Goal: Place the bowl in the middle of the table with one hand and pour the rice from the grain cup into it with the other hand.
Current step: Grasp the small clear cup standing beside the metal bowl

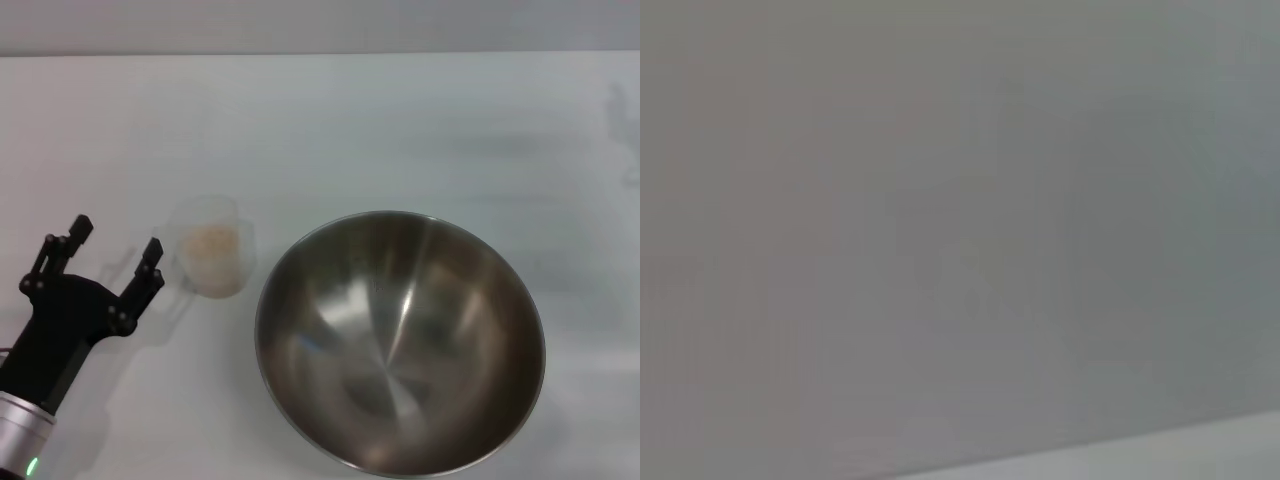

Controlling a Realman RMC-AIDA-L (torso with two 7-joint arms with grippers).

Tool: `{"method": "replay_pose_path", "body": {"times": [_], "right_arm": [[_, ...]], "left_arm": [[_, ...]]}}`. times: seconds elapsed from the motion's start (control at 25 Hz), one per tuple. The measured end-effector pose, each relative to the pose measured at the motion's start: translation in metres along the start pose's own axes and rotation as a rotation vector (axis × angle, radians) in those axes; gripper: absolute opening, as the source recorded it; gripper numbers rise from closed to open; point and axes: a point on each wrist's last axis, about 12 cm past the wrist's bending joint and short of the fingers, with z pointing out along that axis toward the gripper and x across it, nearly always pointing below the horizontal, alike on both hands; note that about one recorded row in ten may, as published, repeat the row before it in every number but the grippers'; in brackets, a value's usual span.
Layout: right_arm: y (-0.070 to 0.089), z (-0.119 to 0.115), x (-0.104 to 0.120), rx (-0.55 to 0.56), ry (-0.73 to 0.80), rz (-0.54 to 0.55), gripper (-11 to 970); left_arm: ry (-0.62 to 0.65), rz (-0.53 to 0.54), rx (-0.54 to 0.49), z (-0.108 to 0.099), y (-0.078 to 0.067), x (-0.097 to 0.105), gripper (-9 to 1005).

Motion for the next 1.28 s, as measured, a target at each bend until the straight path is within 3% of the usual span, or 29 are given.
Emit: {"method": "replay_pose_path", "body": {"times": [1.28], "right_arm": [[-0.001, 0.000, 0.000, 0.005, 0.005, -0.001, 431]], "left_arm": [[0.123, 0.046, 0.030, 0.029, 0.010, 0.010, 797]]}}
